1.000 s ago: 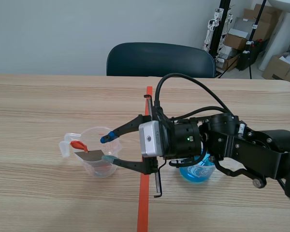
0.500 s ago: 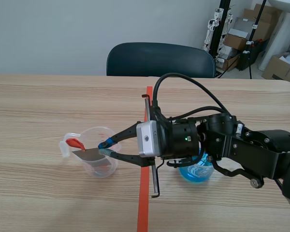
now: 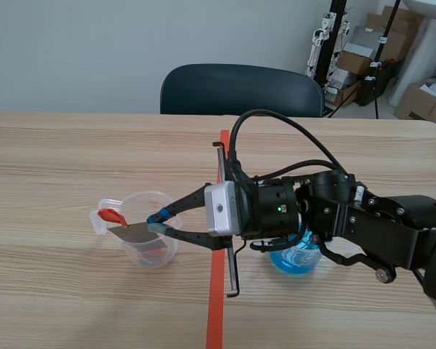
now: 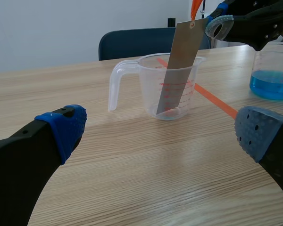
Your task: Do the redox reaction experiment. lift the metal plate out of the left beaker
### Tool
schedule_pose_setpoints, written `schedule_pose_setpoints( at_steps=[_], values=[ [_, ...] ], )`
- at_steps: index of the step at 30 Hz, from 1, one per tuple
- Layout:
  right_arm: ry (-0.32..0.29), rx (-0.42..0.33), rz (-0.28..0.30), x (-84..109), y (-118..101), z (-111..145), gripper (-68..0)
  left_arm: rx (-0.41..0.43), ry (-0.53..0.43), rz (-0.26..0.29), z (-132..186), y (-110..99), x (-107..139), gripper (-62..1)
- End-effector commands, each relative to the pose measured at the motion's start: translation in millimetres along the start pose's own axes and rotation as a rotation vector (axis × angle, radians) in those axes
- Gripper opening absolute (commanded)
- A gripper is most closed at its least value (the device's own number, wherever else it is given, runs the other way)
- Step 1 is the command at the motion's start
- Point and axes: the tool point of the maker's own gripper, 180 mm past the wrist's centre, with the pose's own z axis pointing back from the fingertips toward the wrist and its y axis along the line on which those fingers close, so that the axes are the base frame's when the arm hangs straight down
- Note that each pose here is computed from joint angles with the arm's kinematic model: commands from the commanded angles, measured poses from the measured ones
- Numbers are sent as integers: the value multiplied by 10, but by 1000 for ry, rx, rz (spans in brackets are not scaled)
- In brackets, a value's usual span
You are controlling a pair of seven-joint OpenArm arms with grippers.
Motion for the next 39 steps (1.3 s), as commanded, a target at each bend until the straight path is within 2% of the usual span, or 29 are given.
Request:
schedule_pose_setpoints(
  at_steps=[1,13,23,25,29,31,39],
  values=[
    [-21,-10,21,55,-120,-17,-670,-1,-51,-7,4,26,107,14],
    [-40,-51,-22,88,-192,7,-670,-1,-51,-7,4,26,107,14],
    [-43,-56,-25,93,-200,8,-661,-1,-51,-7,4,26,107,14],
    [-40,-51,-23,88,-190,7,-595,-1,-51,-7,4,26,107,14],
    [-35,-49,-22,78,-185,28,-358,-1,-36,-7,3,26,81,14],
    [-40,-49,-22,86,-184,39,-282,0,-13,-7,2,27,39,14],
    [-38,-49,-22,83,-183,46,-278,0,-4,-7,2,28,24,14]
  ],
)
